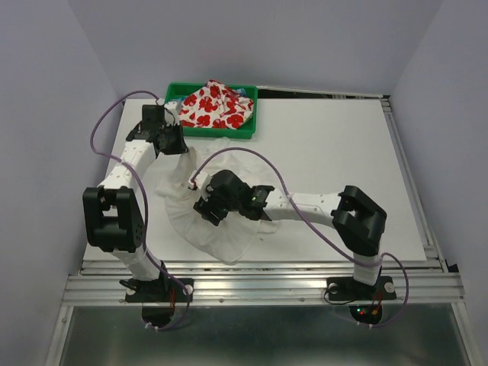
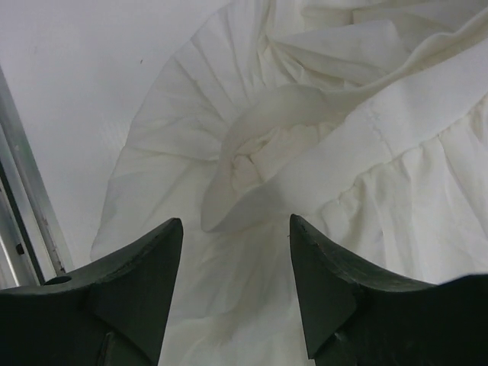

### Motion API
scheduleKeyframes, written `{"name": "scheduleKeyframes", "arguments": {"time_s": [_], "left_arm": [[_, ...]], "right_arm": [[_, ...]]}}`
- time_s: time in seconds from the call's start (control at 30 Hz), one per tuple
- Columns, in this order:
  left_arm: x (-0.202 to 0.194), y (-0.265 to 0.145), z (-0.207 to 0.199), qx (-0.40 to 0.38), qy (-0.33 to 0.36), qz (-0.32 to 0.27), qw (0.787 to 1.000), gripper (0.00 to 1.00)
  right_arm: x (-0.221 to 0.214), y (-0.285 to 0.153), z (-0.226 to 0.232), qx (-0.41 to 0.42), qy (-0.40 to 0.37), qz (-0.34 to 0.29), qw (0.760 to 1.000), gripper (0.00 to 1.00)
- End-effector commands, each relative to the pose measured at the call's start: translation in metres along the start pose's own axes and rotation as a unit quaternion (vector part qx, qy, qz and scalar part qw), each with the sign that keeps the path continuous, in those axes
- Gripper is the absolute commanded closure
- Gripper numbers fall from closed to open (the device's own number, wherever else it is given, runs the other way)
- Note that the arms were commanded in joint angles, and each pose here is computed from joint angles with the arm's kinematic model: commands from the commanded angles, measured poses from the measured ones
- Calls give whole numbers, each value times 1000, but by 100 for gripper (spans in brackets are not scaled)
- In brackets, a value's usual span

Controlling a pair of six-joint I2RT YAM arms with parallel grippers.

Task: Fold and stack the skirts
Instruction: Move the skirt to the center of the board, then flatten the skirt out

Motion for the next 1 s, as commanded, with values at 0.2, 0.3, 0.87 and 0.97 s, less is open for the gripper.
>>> {"name": "scheduleKeyframes", "arguments": {"time_s": [0.2, 0.3, 0.87, 0.97], "left_arm": [[21, -2, -5, -28, -6, -26, 999, 100], [21, 0, -4, -30, -5, -25, 999, 100], [24, -1, 1, -31, 2, -28, 999, 100], [28, -7, -2, -37, 19, -33, 999, 100]], "right_arm": [[20, 40, -4, -68, -18, -12, 997, 35], [14, 44, -3, -63, -15, -1, 998, 32], [-17, 33, -34, -167, -91, 66, 980, 90], [8, -1, -49, -181, -90, 38, 979, 99]]}}
Point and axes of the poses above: each gripper's point midway between its finger pads, its own y axis out along the fingers, its own z axis along the line the jaws close on, x = y × z, the point moved 1 cm from there along -y, back along the fingers, and after that the axes turned 4 degrees about -y, right-handed, at the moved point
